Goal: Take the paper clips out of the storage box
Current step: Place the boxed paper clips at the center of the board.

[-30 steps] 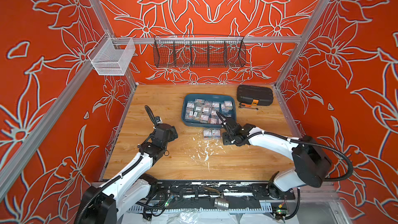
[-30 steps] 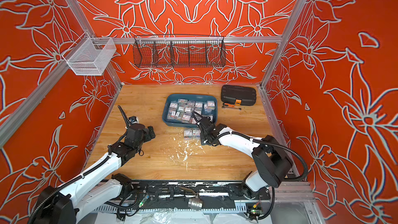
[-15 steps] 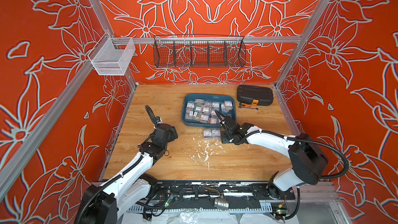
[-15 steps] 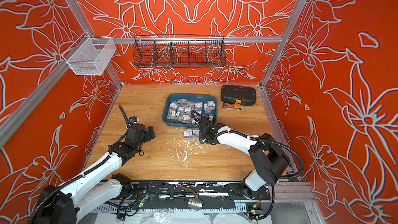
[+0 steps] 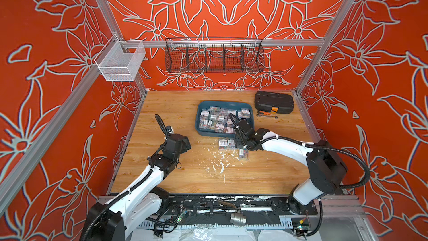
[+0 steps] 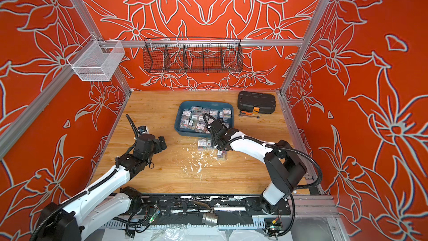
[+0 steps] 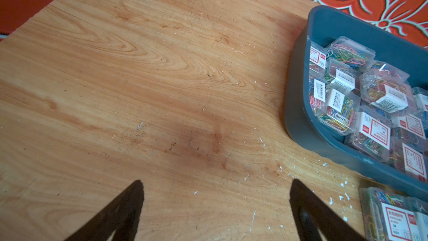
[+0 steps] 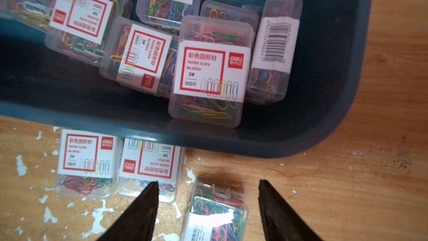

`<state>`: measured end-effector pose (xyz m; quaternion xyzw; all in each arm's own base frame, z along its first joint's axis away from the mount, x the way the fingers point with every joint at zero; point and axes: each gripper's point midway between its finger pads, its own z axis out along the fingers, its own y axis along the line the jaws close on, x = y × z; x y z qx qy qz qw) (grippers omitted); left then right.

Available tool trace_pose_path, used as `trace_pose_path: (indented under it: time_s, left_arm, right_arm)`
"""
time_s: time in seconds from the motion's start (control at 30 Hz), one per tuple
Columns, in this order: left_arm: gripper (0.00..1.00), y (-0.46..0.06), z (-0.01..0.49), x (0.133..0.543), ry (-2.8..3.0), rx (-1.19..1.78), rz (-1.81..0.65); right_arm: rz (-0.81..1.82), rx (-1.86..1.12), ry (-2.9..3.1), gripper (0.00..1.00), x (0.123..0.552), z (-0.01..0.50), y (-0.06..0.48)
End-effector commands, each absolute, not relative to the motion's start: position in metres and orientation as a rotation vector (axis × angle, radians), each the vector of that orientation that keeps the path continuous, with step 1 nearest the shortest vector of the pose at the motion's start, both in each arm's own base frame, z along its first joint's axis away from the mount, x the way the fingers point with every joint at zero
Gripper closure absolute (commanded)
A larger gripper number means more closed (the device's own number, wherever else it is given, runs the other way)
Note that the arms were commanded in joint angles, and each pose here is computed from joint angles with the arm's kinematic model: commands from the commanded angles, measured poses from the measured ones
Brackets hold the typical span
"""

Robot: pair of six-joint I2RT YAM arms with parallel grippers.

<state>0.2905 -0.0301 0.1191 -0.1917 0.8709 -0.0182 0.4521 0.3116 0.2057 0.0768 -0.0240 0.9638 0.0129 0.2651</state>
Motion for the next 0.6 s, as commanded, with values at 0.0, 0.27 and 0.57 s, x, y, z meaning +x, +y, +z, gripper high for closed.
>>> trace_pose_path:
  time_s: [0.0, 0.27, 0.57]
  left_arm:
    - [0.04, -0.027, 0.118, 0.290, 2.146, -0.491, -0.037]
    - [0.04, -0.027, 0.117, 0.291, 2.155, -0.494, -0.030]
    - [0.04, -0.028, 0.117, 0.291, 2.153, -0.488, -0.037]
  right_arm:
    - [-0.031, -0.012, 2.583, 0.30, 0.320, 0.079, 0.195]
    - [0.126, 0.072, 2.545, 0.29, 0.286, 0.091, 0.183]
    - [0.346, 0.115, 2.576, 0.28, 0.242, 0.060, 0.193]
